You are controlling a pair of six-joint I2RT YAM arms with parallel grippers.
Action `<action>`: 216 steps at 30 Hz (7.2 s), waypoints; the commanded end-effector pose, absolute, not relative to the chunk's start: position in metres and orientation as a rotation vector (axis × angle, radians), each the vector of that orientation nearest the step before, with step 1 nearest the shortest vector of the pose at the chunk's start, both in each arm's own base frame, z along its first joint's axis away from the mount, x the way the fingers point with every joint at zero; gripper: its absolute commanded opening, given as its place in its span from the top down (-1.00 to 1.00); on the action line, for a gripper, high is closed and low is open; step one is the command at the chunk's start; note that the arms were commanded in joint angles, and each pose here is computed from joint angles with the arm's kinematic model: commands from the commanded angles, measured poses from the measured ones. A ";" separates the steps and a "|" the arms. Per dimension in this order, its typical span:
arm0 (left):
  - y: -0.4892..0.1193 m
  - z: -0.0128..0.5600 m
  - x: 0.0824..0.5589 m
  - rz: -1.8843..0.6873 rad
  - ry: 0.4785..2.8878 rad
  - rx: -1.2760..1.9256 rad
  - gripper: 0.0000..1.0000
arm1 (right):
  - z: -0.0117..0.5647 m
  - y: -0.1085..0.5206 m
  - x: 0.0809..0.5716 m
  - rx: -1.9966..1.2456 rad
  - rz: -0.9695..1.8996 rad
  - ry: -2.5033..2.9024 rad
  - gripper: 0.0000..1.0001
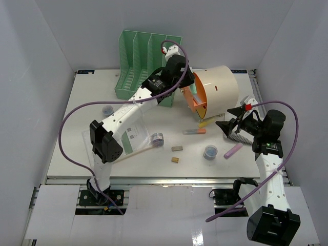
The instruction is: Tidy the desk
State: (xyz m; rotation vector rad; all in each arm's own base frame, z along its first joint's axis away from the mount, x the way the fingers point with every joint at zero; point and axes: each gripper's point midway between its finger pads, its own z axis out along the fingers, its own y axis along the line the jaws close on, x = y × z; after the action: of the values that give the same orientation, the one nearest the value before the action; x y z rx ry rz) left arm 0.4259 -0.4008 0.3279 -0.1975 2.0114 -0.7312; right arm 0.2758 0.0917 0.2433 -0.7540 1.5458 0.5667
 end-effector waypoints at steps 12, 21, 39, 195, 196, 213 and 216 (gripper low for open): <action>-0.408 0.333 0.455 -0.781 1.987 -0.220 -0.10 | 0.244 0.087 0.278 -0.763 0.544 1.523 -0.73; -0.398 0.357 0.461 -0.822 1.943 -0.186 -0.45 | 0.232 0.095 0.270 -0.852 0.609 1.504 -0.73; -0.196 0.288 0.290 -0.497 1.688 0.444 -0.96 | 0.114 0.166 0.244 -1.909 0.562 1.281 -0.53; -0.146 0.252 0.263 -0.365 1.708 0.386 -0.96 | 0.014 0.007 0.206 -2.513 0.203 1.555 -0.24; -0.146 0.252 0.263 -0.364 1.708 0.385 -0.96 | 0.013 0.006 0.206 -2.509 0.207 1.562 -0.20; -0.151 0.252 0.261 -0.388 1.702 0.407 -0.96 | 0.071 0.051 0.221 -2.149 0.308 1.591 0.77; -0.153 0.251 0.261 -0.400 1.703 0.418 -0.96 | 0.133 0.079 0.239 -1.933 0.381 1.570 0.81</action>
State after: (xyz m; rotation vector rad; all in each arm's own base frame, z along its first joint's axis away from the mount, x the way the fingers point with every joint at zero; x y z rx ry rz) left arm 0.2619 -0.1485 0.2337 0.4025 1.7437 -0.3684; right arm 0.2123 0.0356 0.0457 -2.2592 1.6225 0.2887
